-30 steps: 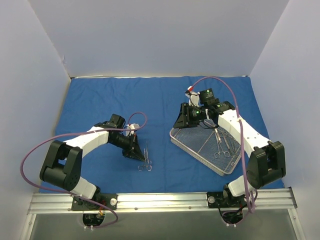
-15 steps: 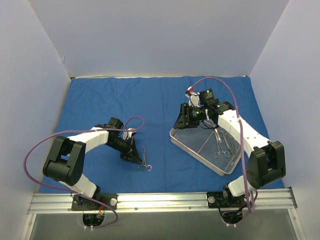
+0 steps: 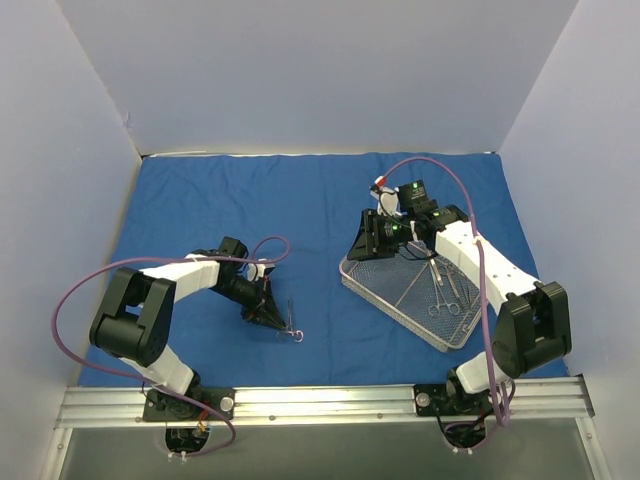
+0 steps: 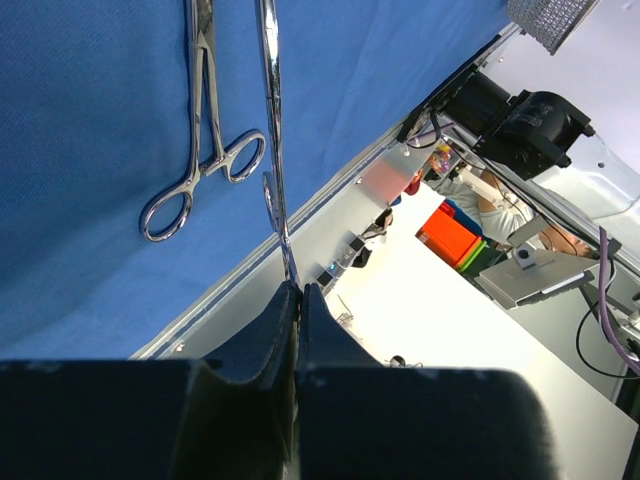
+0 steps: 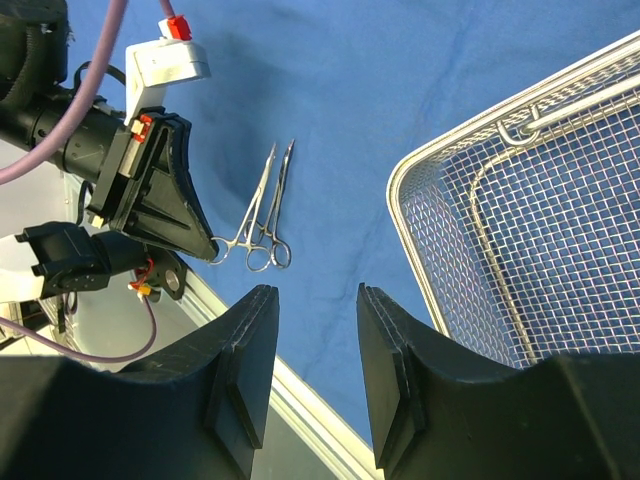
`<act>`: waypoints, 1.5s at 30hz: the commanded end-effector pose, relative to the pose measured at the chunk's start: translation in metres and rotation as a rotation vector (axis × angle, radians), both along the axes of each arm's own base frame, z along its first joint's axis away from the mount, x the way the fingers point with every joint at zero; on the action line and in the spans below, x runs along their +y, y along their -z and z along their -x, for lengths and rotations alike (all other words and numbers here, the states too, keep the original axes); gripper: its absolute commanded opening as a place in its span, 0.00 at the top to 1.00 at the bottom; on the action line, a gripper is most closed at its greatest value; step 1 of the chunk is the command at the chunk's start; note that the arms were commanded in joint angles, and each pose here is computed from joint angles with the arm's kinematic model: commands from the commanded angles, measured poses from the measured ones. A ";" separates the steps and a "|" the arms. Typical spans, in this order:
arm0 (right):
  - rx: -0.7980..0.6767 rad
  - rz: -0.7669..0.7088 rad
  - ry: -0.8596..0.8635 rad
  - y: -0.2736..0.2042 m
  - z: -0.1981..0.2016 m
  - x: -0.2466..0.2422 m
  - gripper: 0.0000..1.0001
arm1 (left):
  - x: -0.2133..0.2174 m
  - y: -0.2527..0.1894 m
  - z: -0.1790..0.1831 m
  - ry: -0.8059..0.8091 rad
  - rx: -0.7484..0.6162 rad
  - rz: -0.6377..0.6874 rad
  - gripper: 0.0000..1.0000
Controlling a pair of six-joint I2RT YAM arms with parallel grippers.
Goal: Open and lay out the surgical kit
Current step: Place the medical item in the surgical kit.
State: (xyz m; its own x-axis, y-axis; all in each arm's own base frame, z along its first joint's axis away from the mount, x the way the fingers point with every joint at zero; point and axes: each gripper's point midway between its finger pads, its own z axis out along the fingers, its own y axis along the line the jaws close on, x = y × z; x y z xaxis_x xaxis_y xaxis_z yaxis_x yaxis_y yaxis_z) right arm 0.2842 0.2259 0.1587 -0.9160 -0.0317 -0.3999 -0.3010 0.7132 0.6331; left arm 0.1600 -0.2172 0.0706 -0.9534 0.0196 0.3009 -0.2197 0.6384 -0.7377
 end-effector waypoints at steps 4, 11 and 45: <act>-0.042 -0.035 -0.019 -0.015 0.002 0.003 0.63 | -0.004 -0.003 -0.003 0.007 0.006 0.043 0.92; -0.042 -0.037 -0.020 -0.015 0.002 0.003 0.63 | -0.002 0.004 -0.002 0.008 0.034 0.020 0.89; -0.028 -0.020 -0.026 -0.014 -0.012 0.006 0.64 | 0.014 -0.008 -0.070 0.118 -0.235 -0.373 0.28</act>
State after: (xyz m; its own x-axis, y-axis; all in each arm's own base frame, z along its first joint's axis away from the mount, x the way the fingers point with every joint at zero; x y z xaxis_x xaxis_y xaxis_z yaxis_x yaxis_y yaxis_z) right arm 0.2895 0.2301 0.1576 -0.9192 -0.0375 -0.3920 -0.3031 0.7031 0.6433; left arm 0.2194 -0.2069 0.0880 -0.9925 0.0447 0.1141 -0.0249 0.8380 -0.5451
